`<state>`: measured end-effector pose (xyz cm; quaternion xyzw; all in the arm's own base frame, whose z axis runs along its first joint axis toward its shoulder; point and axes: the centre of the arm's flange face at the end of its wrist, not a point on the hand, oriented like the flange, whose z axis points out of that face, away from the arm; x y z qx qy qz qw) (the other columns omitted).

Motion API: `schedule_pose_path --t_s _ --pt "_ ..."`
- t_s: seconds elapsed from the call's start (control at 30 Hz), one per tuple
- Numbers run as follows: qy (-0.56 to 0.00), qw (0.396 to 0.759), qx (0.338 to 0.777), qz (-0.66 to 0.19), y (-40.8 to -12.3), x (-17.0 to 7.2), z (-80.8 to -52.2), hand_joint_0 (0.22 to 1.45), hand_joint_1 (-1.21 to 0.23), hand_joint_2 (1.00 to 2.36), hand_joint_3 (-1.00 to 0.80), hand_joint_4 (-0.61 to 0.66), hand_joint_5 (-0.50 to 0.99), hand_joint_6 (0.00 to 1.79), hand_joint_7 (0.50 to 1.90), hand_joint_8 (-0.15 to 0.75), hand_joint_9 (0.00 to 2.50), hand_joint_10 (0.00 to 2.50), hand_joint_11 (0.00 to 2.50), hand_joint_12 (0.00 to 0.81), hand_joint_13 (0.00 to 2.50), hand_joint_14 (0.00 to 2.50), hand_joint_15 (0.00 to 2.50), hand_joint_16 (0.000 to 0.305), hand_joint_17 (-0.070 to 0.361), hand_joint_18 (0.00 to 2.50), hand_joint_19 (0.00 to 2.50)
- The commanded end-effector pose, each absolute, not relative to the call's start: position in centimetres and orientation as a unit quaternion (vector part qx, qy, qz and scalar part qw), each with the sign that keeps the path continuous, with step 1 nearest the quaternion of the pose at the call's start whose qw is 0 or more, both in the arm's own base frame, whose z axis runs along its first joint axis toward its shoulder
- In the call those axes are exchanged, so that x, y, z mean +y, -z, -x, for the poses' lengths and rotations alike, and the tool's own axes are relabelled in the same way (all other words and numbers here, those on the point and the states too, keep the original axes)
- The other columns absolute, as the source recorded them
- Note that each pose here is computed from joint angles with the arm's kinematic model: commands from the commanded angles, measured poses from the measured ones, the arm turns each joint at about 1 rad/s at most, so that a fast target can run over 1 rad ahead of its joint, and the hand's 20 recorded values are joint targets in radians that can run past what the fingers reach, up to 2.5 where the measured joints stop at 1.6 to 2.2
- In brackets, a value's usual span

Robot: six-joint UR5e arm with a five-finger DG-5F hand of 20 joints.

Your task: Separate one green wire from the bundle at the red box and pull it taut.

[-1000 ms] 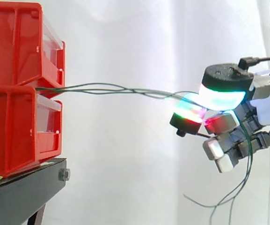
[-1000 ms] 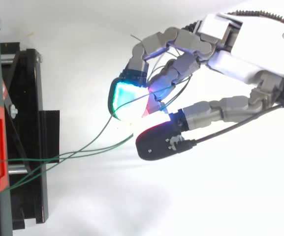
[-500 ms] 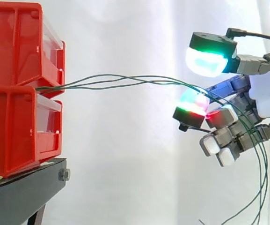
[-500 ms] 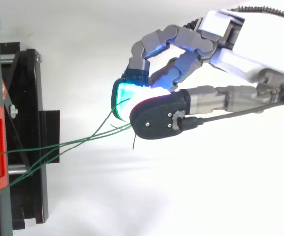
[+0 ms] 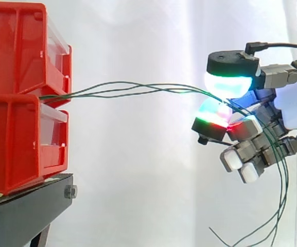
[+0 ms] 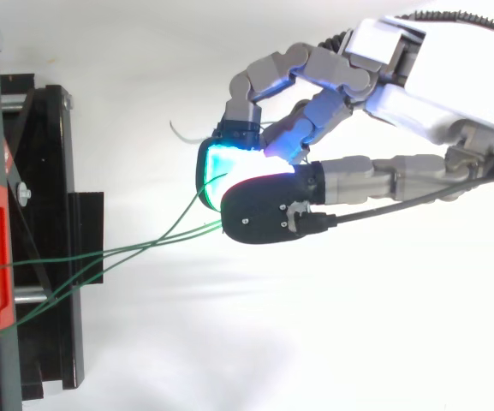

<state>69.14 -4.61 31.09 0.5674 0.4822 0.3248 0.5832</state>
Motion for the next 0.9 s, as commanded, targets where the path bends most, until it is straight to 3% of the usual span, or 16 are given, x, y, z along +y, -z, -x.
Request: schedule_pose_path --t_s 0.0,0.17,0.27,0.43,0.87 --pt "-0.324 0.583 0.483 -0.568 -31.05 -4.61 -69.12 0.62 -0.75 1.02 -0.21 0.12 -0.18 0.89 1.03 0.274 1.09 0.02 1.17 0.393 0.77 0.03 0.68 0.054 0.121 0.67 0.76" --pt "-0.325 0.583 0.482 -0.568 -31.12 -4.6 -69.16 0.59 -0.75 1.01 -0.34 0.14 -0.18 0.89 0.98 0.272 1.09 0.02 1.16 0.39 0.77 0.03 0.69 0.054 0.122 0.67 0.77" --pt "-0.323 0.582 0.484 -0.568 -31.08 -4.62 -69.09 0.51 -0.57 1.0 -0.5 0.14 -0.17 0.87 0.97 0.287 1.13 0.02 1.15 0.409 0.79 0.03 0.69 0.058 0.13 0.7 0.77" --pt "-0.322 0.581 0.486 -0.568 -31.05 -4.61 -69.04 0.51 -0.42 1.0 -0.5 0.14 -0.17 0.85 1.0 0.289 1.17 0.02 1.13 0.411 0.83 0.02 0.69 0.059 0.132 0.7 0.77" --pt "-0.32 0.569 0.493 -0.575 -30.55 -5.39 -68.75 0.51 -0.41 1.0 -0.5 0.16 -0.18 0.82 0.98 0.283 1.18 0.02 1.22 0.417 0.95 0.03 0.81 0.06 0.134 0.73 0.78"
